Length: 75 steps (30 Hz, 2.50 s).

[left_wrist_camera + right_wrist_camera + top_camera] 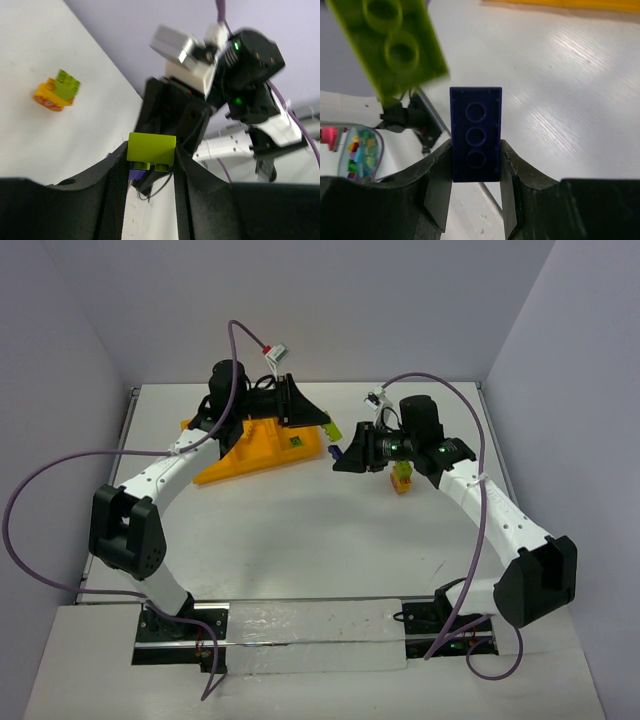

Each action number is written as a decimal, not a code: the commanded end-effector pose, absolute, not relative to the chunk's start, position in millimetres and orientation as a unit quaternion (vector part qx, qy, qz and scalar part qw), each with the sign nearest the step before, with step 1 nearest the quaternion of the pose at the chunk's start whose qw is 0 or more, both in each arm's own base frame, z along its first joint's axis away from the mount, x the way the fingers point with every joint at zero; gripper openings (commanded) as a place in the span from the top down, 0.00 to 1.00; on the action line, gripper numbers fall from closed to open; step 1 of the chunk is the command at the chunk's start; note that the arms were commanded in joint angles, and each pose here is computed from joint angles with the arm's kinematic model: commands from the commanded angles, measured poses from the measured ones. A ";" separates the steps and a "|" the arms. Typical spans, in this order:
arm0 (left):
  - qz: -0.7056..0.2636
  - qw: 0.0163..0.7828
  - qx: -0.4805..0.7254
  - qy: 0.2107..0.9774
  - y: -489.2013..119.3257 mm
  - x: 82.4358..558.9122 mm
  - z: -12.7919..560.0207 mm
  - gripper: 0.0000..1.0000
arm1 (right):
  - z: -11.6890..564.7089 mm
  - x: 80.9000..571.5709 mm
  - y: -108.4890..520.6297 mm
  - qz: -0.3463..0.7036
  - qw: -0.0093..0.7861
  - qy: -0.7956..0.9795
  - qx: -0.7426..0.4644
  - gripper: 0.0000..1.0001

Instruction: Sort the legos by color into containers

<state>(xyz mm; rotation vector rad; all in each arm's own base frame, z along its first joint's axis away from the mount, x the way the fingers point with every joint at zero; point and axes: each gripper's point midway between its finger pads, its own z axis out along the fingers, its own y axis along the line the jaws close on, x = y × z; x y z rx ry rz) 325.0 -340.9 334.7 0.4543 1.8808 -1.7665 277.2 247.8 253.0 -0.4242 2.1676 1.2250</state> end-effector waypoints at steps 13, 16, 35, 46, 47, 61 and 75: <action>-0.297 0.371 -0.066 0.877 -230.8 472.9 244.1 1.00 | 245.4 292.0 166.1 0.271 0.416 0.867 -0.023 1.00; -0.277 0.370 -0.078 0.883 -230.4 492.1 226.7 1.00 | 252.6 291.2 164.6 0.274 0.425 0.862 -0.015 1.00; -0.239 0.357 -0.075 0.900 -239.8 530.2 174.0 0.16 | 253.3 286.9 165.0 0.276 0.418 0.865 -0.020 1.00; -0.491 0.329 0.134 0.795 -316.0 423.3 278.2 0.24 | 255.9 264.5 207.5 0.379 0.368 0.838 -0.136 1.00; -0.523 0.334 0.170 0.766 -322.8 410.5 299.5 0.22 | 259.3 258.1 213.7 0.401 0.360 0.828 -0.154 1.00; -0.652 0.224 0.349 0.635 -321.0 288.6 324.0 0.06 | 294.3 214.6 247.7 0.550 0.295 0.736 -0.262 0.98; -0.659 0.188 0.379 0.623 -338.1 258.0 326.5 0.07 | 303.4 219.7 252.6 0.563 0.295 0.724 -0.267 0.98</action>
